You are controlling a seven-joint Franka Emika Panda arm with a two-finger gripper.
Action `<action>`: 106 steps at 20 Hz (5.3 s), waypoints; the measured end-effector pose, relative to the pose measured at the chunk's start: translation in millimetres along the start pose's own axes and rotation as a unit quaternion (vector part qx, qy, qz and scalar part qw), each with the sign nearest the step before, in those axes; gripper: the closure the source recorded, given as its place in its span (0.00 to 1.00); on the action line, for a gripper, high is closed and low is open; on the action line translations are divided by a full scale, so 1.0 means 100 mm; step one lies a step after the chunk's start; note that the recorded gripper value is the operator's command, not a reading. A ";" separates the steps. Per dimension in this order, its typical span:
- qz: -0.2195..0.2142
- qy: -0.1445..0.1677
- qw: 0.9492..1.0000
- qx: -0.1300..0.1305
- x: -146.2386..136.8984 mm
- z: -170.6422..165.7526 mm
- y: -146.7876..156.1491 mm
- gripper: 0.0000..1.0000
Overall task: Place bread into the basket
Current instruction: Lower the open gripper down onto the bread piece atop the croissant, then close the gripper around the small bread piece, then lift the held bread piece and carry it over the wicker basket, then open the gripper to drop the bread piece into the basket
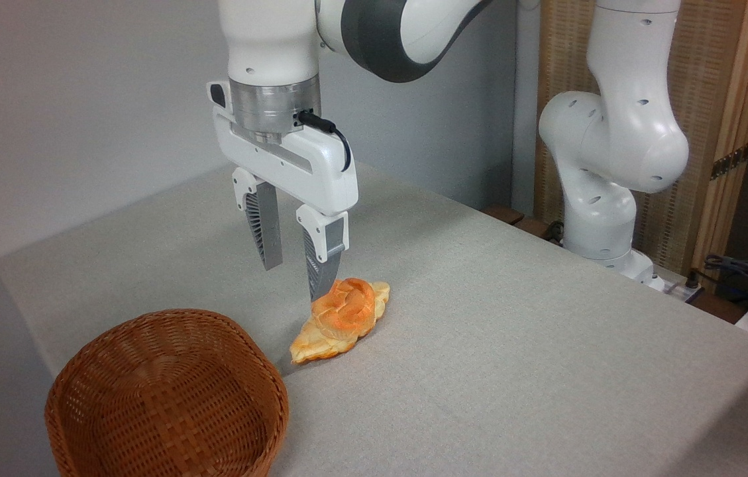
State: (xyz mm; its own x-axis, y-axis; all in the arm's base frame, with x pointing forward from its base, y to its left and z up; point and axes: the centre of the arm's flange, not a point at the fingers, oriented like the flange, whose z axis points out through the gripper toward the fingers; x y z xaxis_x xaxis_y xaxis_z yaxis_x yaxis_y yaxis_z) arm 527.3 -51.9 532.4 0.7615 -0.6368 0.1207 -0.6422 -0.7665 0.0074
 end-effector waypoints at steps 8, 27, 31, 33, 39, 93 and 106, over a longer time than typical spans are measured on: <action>0.000 0.000 1.000 0.000 0.00 0.00 0.00 0.00; 0.001 0.000 1.000 0.000 0.00 0.00 0.01 0.00; 0.005 -0.005 1.000 -0.003 0.02 0.03 0.05 0.00; 0.008 -0.017 1.000 -0.012 0.01 0.09 0.09 0.00; 0.032 -0.048 0.998 -0.035 -0.16 0.41 0.12 0.00; 0.046 0.108 0.991 0.068 0.67 0.48 -0.34 0.00; 0.027 0.048 0.998 0.019 0.32 -0.19 -0.09 0.00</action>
State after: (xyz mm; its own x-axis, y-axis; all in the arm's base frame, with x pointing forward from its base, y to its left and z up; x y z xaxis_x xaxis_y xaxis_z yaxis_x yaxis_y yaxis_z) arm 555.9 -64.1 555.1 0.7131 -0.6677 0.2138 -0.6767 -0.7352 -0.0390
